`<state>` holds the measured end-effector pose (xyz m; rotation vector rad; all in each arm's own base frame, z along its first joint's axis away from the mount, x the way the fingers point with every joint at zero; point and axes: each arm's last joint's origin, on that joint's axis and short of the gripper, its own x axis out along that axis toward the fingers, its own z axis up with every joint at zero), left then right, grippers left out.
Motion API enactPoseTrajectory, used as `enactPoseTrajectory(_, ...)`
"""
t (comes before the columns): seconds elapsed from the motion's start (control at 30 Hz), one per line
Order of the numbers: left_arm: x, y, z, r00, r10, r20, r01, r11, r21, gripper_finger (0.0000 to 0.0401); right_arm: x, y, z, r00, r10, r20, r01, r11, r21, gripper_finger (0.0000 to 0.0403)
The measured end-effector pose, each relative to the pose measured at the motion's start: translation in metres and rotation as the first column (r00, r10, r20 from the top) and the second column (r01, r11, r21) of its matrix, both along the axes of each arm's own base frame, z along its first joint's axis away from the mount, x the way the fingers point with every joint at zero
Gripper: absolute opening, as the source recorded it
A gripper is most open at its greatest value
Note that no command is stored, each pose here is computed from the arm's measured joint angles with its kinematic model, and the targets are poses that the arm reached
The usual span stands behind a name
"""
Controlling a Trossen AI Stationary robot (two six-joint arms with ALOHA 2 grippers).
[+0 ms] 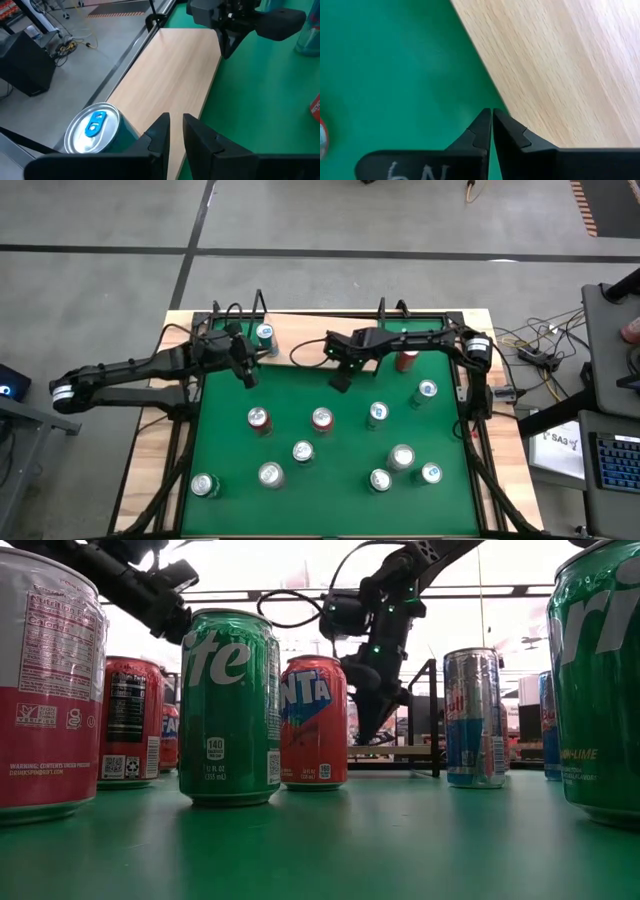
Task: Pick and place cans onto a shelf
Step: Adjust the shelf, then adjust the blue silver soda can
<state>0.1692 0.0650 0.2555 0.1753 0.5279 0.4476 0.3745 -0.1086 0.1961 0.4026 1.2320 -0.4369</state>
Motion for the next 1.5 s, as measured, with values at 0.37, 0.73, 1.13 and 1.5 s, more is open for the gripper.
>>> enactPoseTrajectory(0.37,-0.001,0.0,0.002,1.0,0.001,0.019,-0.001,1.0,0.007,0.0036,-0.005,-0.008,-0.004,0.998,-0.032,-0.052,0.031,0.999,-0.02,0.0009)
enactPoseTrajectory(0.73,-0.007,-0.002,0.009,0.998,0.001,0.057,-0.002,1.0,0.021,0.0036,-0.006,-0.017,-0.008,0.995,-0.063,-0.081,0.054,0.993,-0.103,0.0009)
enactPoseTrajectory(1.13,-0.006,-0.002,0.002,1.0,0.007,0.0,-0.007,1.0,-0.003,0.0036,-0.005,-0.008,-0.001,0.999,-0.032,-0.041,0.029,0.998,-0.062,0.0009)
enactPoseTrajectory(1.5,0.016,0.006,-0.012,0.999,0.026,-0.033,-0.027,0.998,-0.051,0.0036,0.019,-0.012,0.015,0.972,0.089,0.217,-0.051,0.983,-0.176,0.0009)
